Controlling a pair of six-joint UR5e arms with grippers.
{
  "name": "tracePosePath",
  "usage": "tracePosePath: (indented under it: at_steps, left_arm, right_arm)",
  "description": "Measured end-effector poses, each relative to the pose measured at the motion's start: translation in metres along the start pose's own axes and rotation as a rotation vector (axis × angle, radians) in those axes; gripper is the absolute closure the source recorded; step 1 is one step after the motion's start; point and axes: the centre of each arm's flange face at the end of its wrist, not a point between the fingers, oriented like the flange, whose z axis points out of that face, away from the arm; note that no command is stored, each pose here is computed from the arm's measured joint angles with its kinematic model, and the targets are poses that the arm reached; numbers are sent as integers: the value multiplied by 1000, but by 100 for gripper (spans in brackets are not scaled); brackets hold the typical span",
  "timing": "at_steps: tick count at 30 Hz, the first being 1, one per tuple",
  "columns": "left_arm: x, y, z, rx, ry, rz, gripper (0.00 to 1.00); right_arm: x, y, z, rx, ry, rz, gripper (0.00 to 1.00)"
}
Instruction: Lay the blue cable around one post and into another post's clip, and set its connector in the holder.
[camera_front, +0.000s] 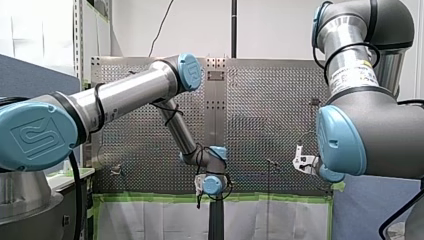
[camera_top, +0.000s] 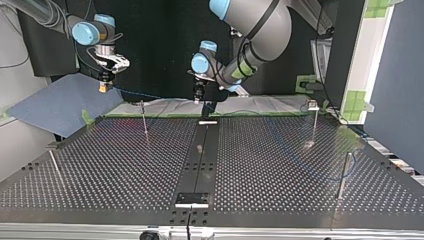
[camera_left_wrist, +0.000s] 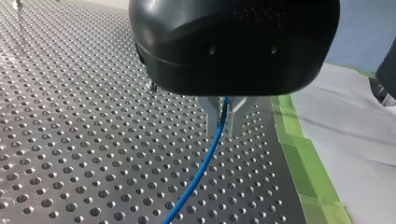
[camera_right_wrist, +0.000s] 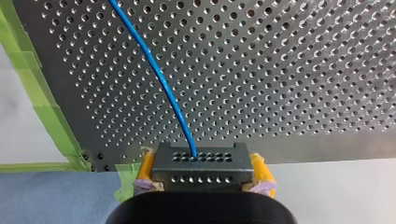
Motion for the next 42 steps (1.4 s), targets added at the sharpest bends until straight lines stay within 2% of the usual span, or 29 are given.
tracePosePath:
  at_steps: [2, 3, 6, 7, 22, 25, 26, 28, 31, 33, 34, 42]
  left_arm:
    - [-1, 0, 0, 1, -1, 1, 84]
    - [-1, 0, 1, 1, -1, 2, 78]
    - [-2, -1, 2, 7, -2, 5, 76]
    - [-2, -2, 2, 10, -2, 6, 72]
    - [-5, -2, 6, 16, -1, 35, 72]
    - [-6, -2, 7, 16, -5, 49, 81]
    - [-6, -2, 7, 16, -7, 54, 81]
    - [-7, -3, 8, 17, -9, 63, 90]
    - [-8, -3, 9, 20, -11, 79, 96]
    - [-8, -3, 9, 20, -11, 87, 96]
    - [-8, -3, 9, 20, -11, 89, 99]
    - [-9, -4, 9, 20, -16, 95, 99]
  right_arm:
    - [0, 0, 0, 0, 0, -1, 100]
    - [0, 0, 0, 0, 0, -1, 100]
    - [0, 0, 0, -1, 0, -2, 100]
    - [0, 0, 0, -2, 0, -2, 100]
    - [0, 0, 0, -2, 0, -2, 100]
    - [0, 0, 0, -2, 0, -2, 100]
    - [0, 0, 0, -2, 0, -2, 100]
    - [0, 0, 0, -2, -1, -2, 100]
    - [0, 0, 0, -2, -1, -2, 100]
    - [0, 0, 0, -2, -1, -2, 100]
    - [0, 0, 0, -2, -1, -2, 100]
    - [0, 0, 0, -2, -2, -2, 100]
